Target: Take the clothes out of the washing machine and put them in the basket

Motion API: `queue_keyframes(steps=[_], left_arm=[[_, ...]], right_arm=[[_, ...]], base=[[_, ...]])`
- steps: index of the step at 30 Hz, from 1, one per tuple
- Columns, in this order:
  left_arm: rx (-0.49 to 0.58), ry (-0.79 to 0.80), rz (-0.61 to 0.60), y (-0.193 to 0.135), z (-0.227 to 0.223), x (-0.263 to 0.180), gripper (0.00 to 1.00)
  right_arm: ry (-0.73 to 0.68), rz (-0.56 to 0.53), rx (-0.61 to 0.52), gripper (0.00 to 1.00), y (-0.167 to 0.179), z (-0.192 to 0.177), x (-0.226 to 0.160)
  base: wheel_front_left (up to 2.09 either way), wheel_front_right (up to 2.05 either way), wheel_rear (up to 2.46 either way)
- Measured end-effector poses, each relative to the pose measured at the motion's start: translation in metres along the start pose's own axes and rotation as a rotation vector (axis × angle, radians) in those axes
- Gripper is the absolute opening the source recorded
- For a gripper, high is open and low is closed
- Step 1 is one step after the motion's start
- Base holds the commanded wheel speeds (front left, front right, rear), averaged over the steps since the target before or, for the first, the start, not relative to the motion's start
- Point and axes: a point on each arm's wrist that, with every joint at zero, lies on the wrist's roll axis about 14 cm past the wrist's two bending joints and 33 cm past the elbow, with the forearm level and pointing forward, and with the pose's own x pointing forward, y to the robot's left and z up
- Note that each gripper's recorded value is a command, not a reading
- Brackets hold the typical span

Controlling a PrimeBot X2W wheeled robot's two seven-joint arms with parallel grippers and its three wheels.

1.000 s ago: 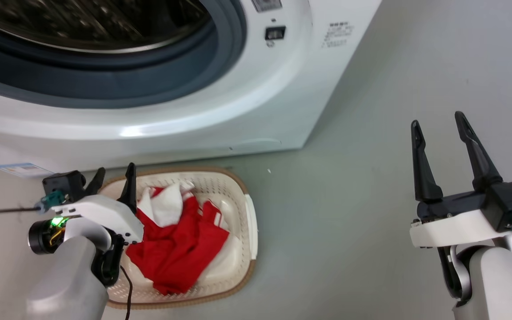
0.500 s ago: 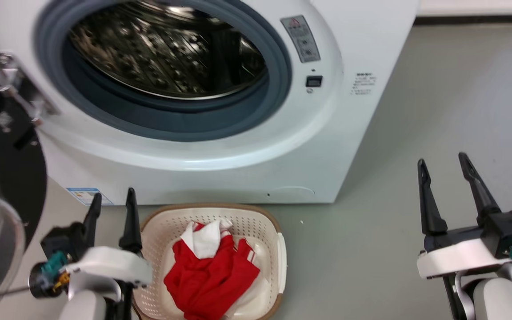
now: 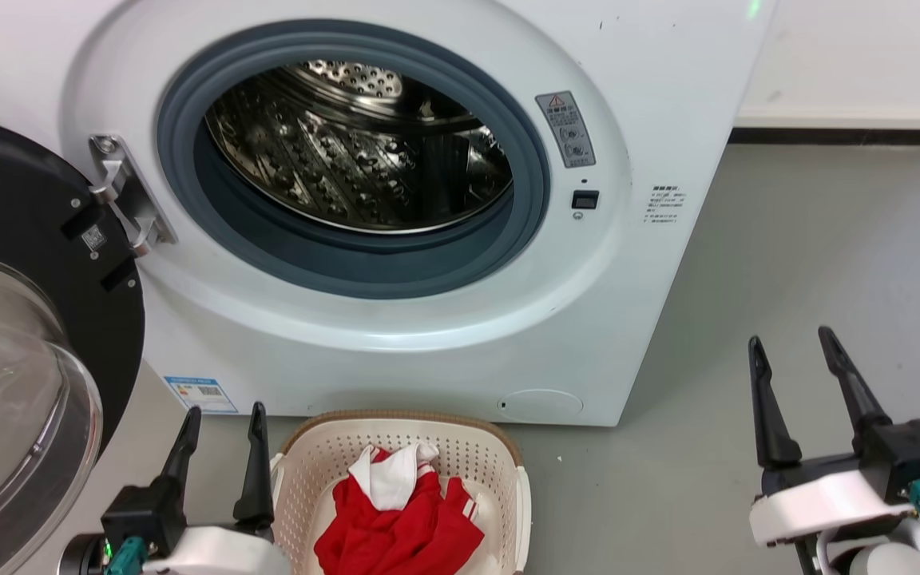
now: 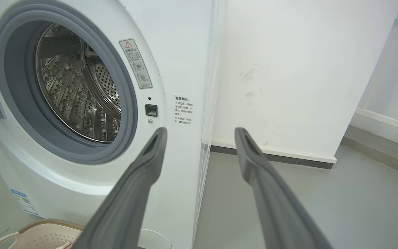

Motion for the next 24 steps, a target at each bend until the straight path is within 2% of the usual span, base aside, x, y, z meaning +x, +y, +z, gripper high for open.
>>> queue_keyframes(steps=[11, 24], left_arm=[[0.037, -0.025, -0.035, -0.009, 0.008, -0.012, 1.00], [0.060, -0.039, -0.055, -0.015, 0.012, -0.006, 1.00]], right_arm=[[0.015, -0.035, -0.003, 1.00, -0.009, -0.001, -0.024], [0.023, -0.052, 0.008, 1.00, -0.014, -0.003, -0.028]], base=[[0.00, 0.00, 0.00], [0.00, 0.00, 0.00]])
